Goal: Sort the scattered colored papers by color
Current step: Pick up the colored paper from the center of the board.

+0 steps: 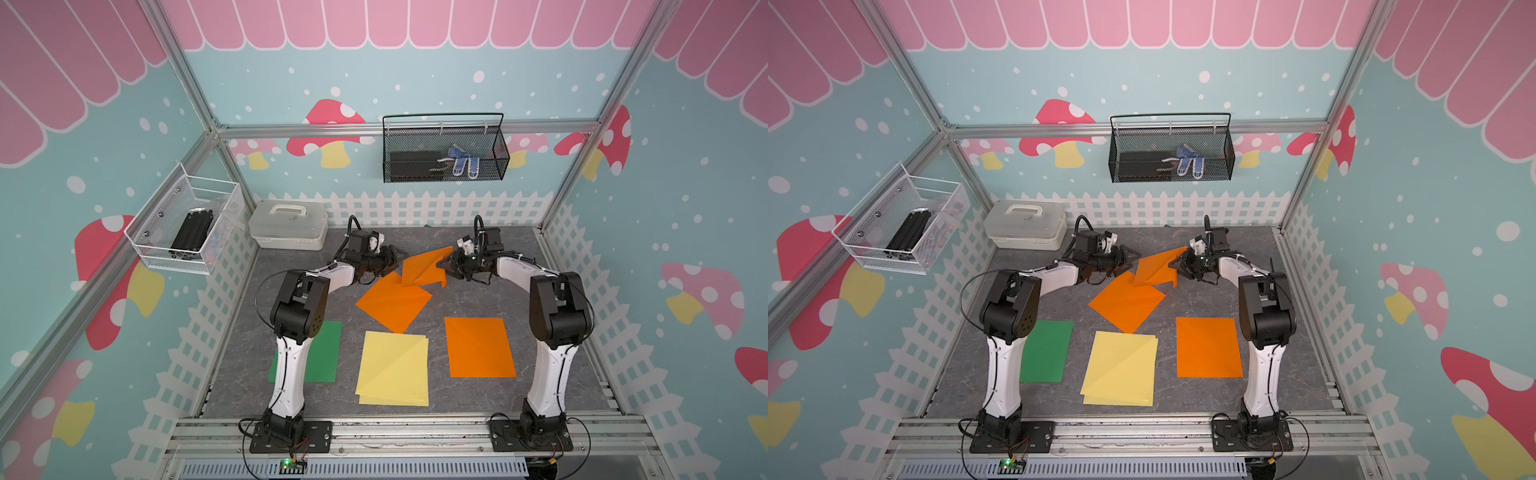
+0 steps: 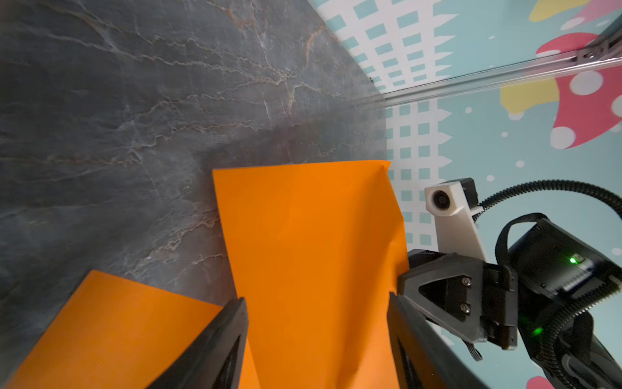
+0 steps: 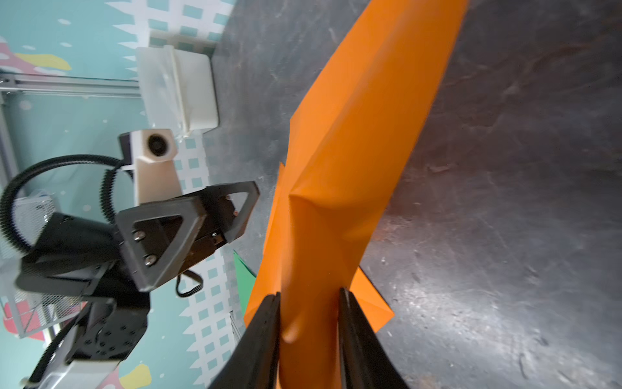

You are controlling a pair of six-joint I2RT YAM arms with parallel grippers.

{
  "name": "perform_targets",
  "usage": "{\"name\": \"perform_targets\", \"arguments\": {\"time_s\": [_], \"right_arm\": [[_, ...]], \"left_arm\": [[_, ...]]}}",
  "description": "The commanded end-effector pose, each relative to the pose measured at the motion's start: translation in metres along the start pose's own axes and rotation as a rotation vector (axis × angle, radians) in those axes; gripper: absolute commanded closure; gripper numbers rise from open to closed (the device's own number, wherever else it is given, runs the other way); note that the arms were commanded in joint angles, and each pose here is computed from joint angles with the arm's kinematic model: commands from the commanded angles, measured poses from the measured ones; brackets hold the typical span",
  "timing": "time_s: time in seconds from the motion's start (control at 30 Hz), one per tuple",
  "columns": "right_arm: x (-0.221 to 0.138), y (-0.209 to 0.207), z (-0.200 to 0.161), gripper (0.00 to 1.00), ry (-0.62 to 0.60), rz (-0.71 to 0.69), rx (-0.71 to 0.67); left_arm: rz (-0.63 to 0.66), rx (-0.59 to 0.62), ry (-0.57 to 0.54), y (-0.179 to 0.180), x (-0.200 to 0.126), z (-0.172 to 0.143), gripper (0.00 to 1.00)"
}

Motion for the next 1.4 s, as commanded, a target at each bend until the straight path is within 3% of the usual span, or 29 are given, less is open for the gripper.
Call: {"name": "perform_targets", "arguments": {"time_s": [0.0, 0.27, 0.57, 0.83, 1.13, 1.37], "right_arm": [[-0.009, 0.012, -0.010, 0.68, 0.017, 0.038, -0.017], [-0.020, 0.024, -0.018, 0.68, 0.012, 0.069, -0.046], [-0.023, 0.030, -0.017, 0.68, -0.005, 0.071, -0.057], [-0.023, 0.028, -0.018, 0.68, -0.006, 0.063, -0.058], [-0.023, 0.032, -0.017, 0.68, -0.011, 0.076, -0.058], [-0.035, 0.050, -0.018, 0.68, -0.036, 0.105, -0.092]], "left_arm": [[-0.144, 0.017, -0.051, -0.011, -0.011, 0.010, 0.31], [-0.269, -0.011, -0.066, -0.017, -0.018, 0.012, 0.35], [-0.160, -0.043, -0.081, -0.008, -0.042, -0.010, 0.35], [-0.060, 0.031, -0.174, -0.026, -0.075, -0.010, 0.35], [-0.032, -0.015, -0.107, -0.023, -0.071, -0.023, 0.35], [-0.099, -0.085, -0.099, -0.021, -0.063, -0.036, 0.36]]}}
Point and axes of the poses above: each gripper's point midway between its finger pads, its own x axis out along the fingers, its own y axis along the line the jaws close on, z = x × y, the point moved 10 cm from there along -x, back along the fingers, and after that the axes turned 10 degrees about x, right-handed, at the moved point
